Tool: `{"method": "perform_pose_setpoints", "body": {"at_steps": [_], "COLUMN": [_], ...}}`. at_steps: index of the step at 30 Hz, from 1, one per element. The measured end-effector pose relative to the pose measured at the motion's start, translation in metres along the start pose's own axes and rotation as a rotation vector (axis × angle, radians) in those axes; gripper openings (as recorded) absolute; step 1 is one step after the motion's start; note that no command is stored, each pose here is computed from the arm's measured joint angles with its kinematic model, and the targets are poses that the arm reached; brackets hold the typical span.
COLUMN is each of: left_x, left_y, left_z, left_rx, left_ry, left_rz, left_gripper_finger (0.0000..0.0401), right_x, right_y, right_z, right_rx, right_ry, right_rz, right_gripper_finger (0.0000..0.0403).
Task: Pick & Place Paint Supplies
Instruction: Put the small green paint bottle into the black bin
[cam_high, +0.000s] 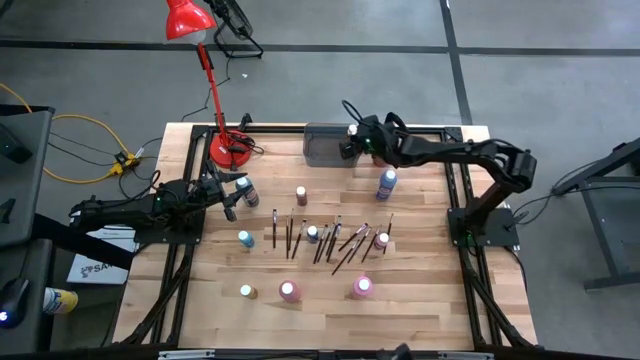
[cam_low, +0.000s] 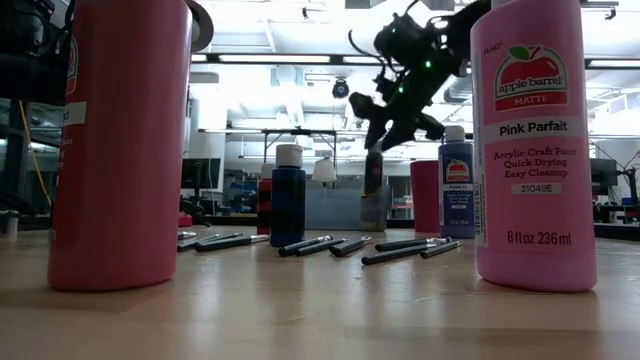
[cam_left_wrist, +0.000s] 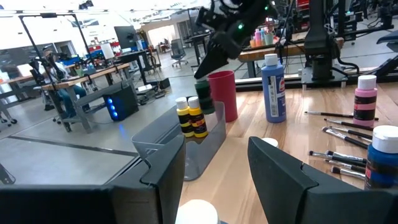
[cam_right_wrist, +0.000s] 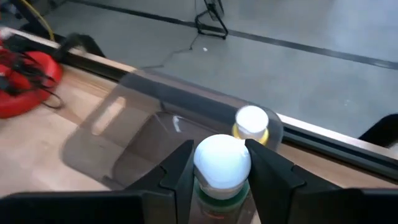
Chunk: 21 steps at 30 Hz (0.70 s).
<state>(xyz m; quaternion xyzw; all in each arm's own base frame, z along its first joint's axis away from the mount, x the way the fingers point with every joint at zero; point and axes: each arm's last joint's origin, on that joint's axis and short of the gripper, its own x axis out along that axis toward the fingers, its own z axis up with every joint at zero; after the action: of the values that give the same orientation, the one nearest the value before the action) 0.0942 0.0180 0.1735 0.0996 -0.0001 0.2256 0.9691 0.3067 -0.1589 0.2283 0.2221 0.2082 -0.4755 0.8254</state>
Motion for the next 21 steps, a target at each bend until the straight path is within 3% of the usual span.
{"method": "perform_pose_setpoints", "body": {"at_steps": [21], "left_x": [0.0], "left_y": [0.0], "left_z": [0.0], "left_rx": [0.0], "left_ry": [0.0], "left_rz": [0.0], "left_gripper_finger": [0.0171], "right_x": [0.0081], "right_y": [-0.0018], "right_z": [-0.0071], "right_rx": [-0.02], "right_ry": [0.038], "right_rz": [-0.022], "right_gripper_finger": [0.0121]}}
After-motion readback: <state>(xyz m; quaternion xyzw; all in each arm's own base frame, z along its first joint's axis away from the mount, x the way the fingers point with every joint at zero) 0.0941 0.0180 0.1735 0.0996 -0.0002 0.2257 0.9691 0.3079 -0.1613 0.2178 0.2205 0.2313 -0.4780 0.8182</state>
